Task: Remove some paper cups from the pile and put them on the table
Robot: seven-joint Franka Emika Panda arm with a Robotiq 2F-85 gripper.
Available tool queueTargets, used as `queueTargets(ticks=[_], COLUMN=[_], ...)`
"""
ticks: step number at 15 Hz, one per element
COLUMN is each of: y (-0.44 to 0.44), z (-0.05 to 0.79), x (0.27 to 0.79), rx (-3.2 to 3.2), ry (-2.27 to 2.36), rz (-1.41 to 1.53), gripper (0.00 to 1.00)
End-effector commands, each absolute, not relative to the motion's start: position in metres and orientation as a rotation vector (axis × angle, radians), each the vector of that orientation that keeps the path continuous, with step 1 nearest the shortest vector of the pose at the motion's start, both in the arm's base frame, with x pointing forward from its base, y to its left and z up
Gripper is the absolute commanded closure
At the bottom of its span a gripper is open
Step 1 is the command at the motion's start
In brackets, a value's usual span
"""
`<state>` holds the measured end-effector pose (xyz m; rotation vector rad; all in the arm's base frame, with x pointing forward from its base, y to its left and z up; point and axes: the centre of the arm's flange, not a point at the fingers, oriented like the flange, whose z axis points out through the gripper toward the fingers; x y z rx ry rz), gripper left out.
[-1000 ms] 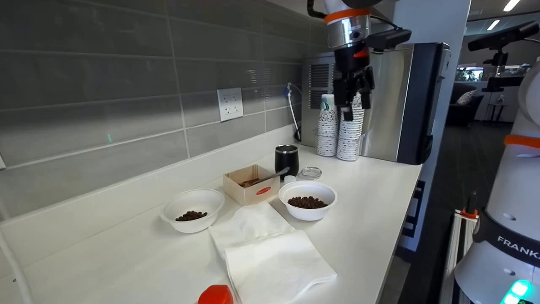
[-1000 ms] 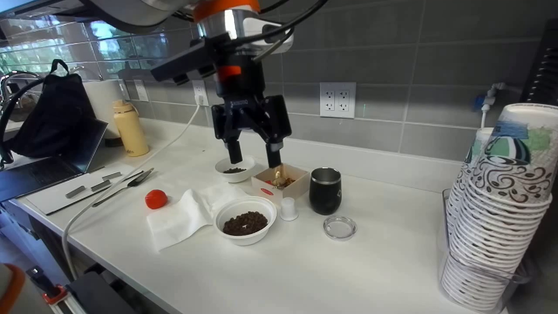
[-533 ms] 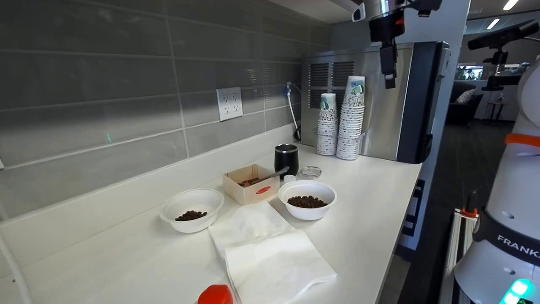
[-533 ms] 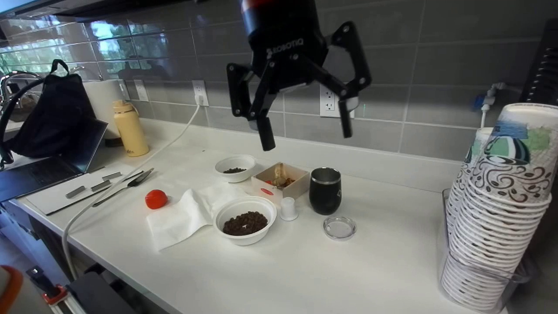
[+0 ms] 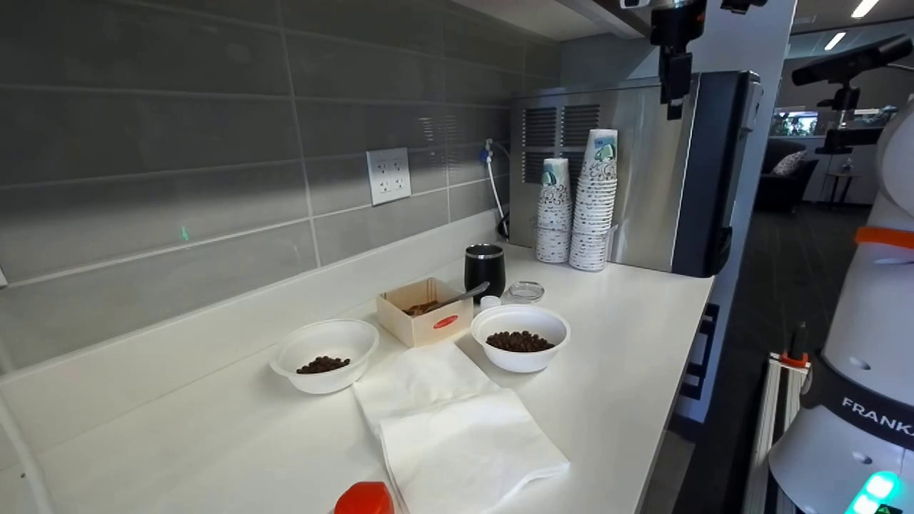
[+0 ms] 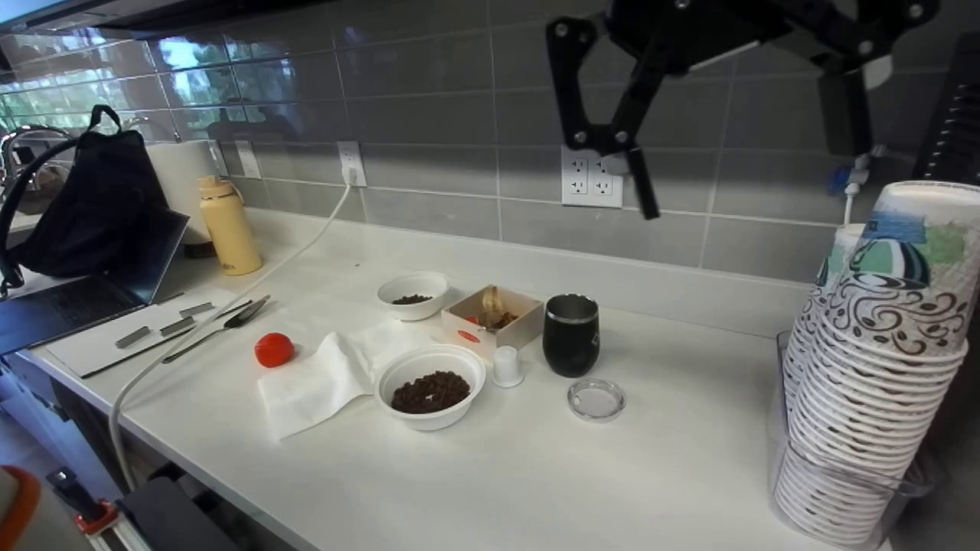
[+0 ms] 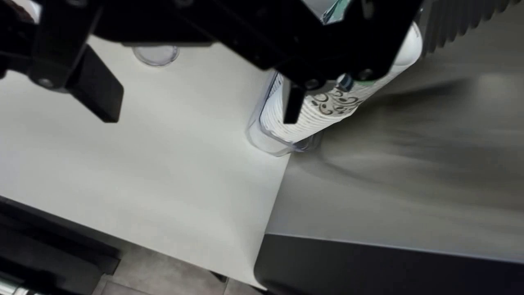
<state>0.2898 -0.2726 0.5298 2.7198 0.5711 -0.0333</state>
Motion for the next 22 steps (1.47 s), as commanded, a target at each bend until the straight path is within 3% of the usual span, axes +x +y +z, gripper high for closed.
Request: queueTargets(ticks=[1,11,22], y=[-0.309,-0.333,-0.357], z=[0.529,0.516,0.497], x=[0.32,0.38,0.416], rx=[2.695,2.691,2.712], ry=[0.609,0.536,0.595], rz=[0.073,0.241,0.2], gripper=[0.0,0.0,0.0])
